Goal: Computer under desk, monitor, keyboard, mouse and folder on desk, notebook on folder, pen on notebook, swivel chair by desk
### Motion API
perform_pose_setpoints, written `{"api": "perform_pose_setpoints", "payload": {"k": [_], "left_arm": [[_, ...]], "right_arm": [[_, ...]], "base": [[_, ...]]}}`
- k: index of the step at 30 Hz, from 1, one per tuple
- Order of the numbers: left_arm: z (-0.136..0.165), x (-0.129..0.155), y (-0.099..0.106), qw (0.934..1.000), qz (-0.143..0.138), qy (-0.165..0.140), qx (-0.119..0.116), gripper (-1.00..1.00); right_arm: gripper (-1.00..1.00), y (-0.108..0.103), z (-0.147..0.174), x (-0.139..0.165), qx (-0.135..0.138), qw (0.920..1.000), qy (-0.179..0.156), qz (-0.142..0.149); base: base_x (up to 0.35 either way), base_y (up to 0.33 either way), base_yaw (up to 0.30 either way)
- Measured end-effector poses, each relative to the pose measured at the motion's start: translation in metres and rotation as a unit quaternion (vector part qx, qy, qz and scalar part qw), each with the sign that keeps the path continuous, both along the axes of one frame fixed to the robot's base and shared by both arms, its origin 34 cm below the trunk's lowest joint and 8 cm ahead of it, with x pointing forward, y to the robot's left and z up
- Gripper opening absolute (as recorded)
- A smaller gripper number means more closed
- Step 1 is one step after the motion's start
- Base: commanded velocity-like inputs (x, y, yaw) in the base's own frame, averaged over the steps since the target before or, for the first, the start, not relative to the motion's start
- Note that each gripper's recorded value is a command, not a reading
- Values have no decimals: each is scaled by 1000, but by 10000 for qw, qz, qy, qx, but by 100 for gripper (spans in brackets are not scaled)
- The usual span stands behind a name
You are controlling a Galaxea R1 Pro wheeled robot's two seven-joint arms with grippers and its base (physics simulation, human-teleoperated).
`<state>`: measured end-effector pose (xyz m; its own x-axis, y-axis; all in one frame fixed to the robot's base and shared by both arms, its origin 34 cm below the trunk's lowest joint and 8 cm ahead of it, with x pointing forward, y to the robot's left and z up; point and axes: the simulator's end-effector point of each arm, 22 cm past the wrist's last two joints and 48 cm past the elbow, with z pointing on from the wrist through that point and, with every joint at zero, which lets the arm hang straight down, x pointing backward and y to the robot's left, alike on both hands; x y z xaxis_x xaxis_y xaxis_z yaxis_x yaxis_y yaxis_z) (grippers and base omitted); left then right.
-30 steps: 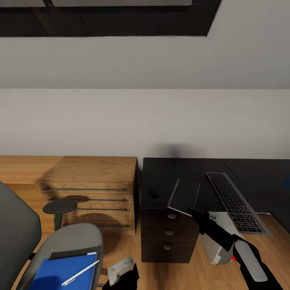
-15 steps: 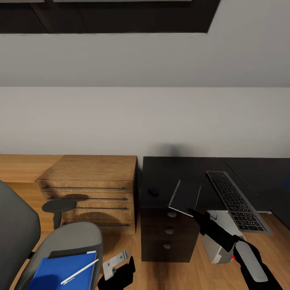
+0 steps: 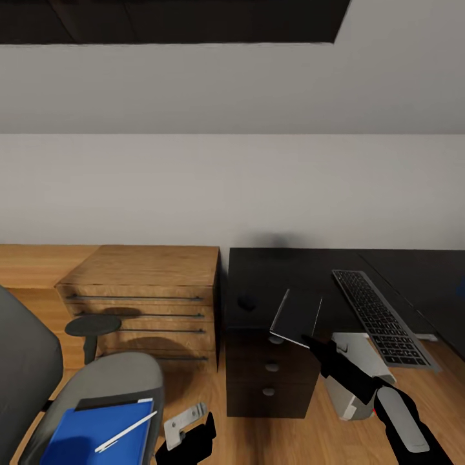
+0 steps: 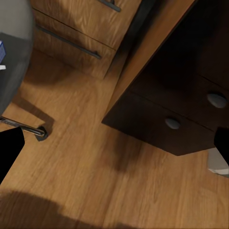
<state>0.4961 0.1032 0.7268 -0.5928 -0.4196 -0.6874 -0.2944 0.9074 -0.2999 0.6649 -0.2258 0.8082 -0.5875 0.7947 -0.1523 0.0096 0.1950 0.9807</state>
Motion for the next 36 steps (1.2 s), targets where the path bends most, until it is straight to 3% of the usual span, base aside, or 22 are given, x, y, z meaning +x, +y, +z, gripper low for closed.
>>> {"api": "perform_pose_setpoints", "payload": {"k": [16, 36], "left_arm": [[-29, -2, -1, 10000, -11, 4, -1, 100], [-40, -7, 2, 9999, -30, 110, 83, 100]], "right_arm": [[-100, -1, -28, -2, 3, 10000, 3, 3], [-100, -2, -30, -2, 6, 10000, 24, -18]], "base": [[0, 0, 0], [64, 0, 0]]}}
